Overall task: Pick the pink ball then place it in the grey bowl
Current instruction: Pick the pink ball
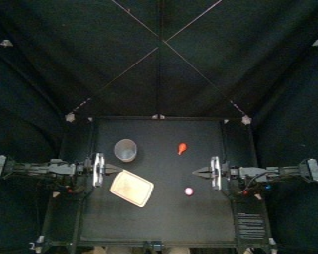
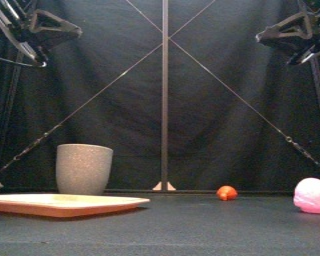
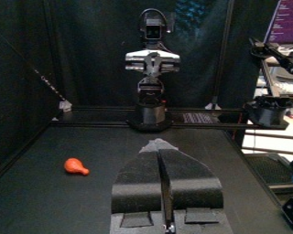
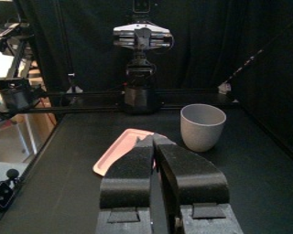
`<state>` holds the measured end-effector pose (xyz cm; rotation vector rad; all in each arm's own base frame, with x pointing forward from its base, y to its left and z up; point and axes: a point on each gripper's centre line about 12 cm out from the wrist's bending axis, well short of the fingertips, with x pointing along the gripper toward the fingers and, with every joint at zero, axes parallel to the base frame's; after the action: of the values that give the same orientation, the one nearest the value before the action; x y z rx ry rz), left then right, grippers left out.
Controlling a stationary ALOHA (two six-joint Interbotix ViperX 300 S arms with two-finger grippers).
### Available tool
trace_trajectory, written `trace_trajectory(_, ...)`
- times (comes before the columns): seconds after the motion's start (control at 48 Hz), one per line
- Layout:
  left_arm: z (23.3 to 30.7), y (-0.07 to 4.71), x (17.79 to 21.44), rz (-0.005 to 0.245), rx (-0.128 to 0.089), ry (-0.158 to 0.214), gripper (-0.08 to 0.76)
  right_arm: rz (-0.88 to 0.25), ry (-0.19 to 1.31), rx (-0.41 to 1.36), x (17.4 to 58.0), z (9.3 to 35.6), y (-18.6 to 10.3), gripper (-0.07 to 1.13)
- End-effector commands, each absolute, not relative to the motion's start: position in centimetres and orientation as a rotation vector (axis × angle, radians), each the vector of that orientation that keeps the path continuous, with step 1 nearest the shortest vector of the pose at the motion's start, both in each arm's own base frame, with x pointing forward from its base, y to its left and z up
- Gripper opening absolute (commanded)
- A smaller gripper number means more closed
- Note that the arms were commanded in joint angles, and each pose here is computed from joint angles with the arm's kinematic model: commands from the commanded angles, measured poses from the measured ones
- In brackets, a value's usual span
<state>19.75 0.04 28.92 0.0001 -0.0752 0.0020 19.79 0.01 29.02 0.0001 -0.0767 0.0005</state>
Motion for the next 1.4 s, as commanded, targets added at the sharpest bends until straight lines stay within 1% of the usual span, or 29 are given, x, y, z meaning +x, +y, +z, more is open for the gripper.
trace_trajectory(0.021, 29.95, -0.04, 19.99, -0.002, -0.009, -0.115, 0.044, -0.02, -0.064, -0.005, 20.4, 29.1, -0.4, 0.06)
trace_trajectory(0.146, 29.79, -0.04, 19.88, -0.001, -0.008, -0.132, 0.044, -0.039, 0.02, 0.002, 21.3, 27.2, -0.8, 0.08)
trace_trajectory(0.229, 29.7, -0.01, 19.86, 0.0, -0.008, -0.132, 0.044, -0.036, 0.074, -0.001, 22.1, 26.1, -0.8, 0.14)
trace_trajectory(0.271, 29.7, 0.0, 19.86, 0.001, -0.009, -0.132, 0.044, -0.03, 0.097, -0.004, 22.5, 25.6, -0.7, 0.19)
trace_trajectory(0.292, 29.7, -0.01, 19.86, 0.0, -0.008, -0.132, 0.044, -0.029, 0.107, -0.005, 22.7, 25.4, -0.7, 0.22)
trace_trajectory(0.375, 29.65, 0.03, 19.85, 0.002, -0.012, -0.132, 0.044, -0.03, 0.149, 0.006, 23.4, 24.5, -0.7, 0.42)
trace_trajectory(0.542, 29.57, 0.06, 19.85, 0.003, -0.012, -0.129, 0.044, -0.043, 0.197, 0.043, 24.3, 23.4, -0.8, 0.81)
trace_trajectory(0.604, 29.51, 0.09, 19.84, 0.005, -0.012, -0.127, 0.044, -0.045, 0.214, 0.048, 24.6, 23.0, -0.8, 0.92)
trace_trajectory(0.646, 29.38, 0.12, 19.82, 0.006, -0.01, -0.124, 0.044, -0.038, 0.23, 0.043, 24.8, 22.7, -0.7, 0.97)
trace_trajectory(0.75, 29.21, 0.15, 19.79, 0.008, -0.012, -0.121, 0.044, -0.001, 0.291, 0.017, 25.0, 21.3, 0.1, 0.99)
trace_trajectory(0.875, 29.13, 0.2, 19.79, 0.011, -0.014, -0.118, 0.044, 0.056, 0.422, 0.006, 25.0, 19.2, 1.5, 0.99)
trace_trajectory(0.896, 29.21, 0.23, 19.79, 0.013, -0.016, -0.121, 0.044, 0.064, 0.442, 0.007, 25.0, 19.0, 1.8, 0.99)
trace_trajectory(0.958, 29.15, 0.28, 19.78, 0.015, -0.02, -0.12, 0.044, 0.082, 0.503, 0.021, 24.9, 18.3, 2.4, 0.99)
trace_trajectory(1.0, 29.17, 0.35, 19.78, 0.019, -0.021, -0.121, 0.044, 0.086, 0.534, 0.038, 24.8, 18.0, 2.7, 0.99)
trace_trajectory(1.146, 29.14, 0.36, 19.77, 0.02, -0.024, -0.123, 0.044, 0.075, 0.627, 0.104, 24.5, 17.0, 3.1, 0.99)
trace_trajectory(1.229, 29.06, 0.39, 19.76, 0.021, -0.024, -0.12, 0.044, 0.068, 0.676, 0.118, 24.3, 16.3, 3.1, 0.99)
trace_trajectory(1.396, 29.06, 0.46, 19.76, 0.025, -0.031, -0.12, 0.044, 0.065, 0.755, 0.13, 24.1, 15.1, 3.4, 0.99)
